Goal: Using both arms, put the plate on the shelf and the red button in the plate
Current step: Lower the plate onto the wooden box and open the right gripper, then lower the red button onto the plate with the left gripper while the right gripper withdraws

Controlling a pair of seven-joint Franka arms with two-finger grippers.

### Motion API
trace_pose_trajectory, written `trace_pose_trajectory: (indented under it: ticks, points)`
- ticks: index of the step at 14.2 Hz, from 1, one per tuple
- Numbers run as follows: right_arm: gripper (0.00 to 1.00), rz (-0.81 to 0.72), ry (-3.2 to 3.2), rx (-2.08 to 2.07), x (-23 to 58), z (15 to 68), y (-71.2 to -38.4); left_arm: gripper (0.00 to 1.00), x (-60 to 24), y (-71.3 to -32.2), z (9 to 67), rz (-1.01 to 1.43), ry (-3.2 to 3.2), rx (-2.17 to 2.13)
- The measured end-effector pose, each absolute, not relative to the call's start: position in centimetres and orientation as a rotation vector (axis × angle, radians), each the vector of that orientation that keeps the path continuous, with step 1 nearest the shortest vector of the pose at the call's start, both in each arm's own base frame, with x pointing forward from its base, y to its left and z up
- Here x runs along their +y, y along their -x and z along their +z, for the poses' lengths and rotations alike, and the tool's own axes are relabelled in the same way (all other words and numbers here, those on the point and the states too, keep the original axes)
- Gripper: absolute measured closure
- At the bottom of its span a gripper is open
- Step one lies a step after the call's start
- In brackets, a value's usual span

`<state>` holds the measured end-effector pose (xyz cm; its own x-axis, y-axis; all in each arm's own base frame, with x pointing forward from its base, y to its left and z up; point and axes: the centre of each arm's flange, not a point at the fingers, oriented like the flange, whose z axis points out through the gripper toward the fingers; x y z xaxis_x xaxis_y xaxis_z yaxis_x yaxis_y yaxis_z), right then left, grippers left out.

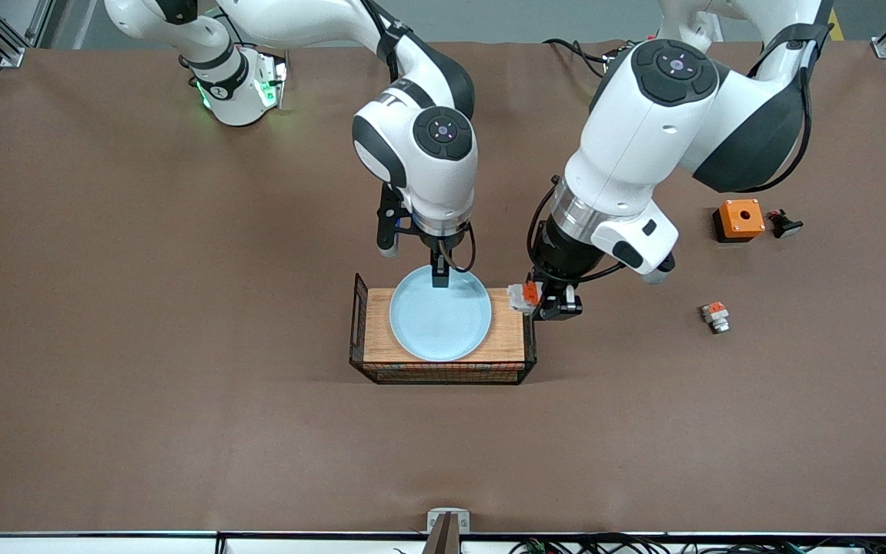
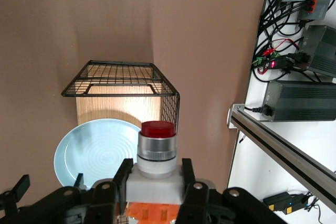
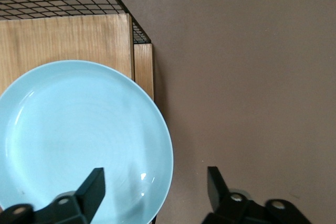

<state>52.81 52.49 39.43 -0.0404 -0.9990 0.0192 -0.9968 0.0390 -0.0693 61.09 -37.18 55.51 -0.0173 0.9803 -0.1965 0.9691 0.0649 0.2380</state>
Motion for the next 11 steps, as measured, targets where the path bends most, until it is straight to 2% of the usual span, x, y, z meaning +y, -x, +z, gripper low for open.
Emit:
trace_pose_trajectory:
  ticks: [1, 7, 11]
  points:
    - [0.0, -0.101, 2.142, 2.235, 52.4, 39.9, -53.0, 0.59, -37.1, -61.2, 55.0, 0.041, -1.963, 2.05]
    - [0.0, -0.106, 2.373, 2.056, 49.4, 41.4, -55.4, 0.59, -37.8, -61.9, 51.1, -0.024, -2.012, 2.086]
    - [0.0, 0.022, 2.644, 1.797, 45.0, 43.9, -57.5, 0.59, -39.2, -61.5, 50.5, -0.041, -2.038, 2.074]
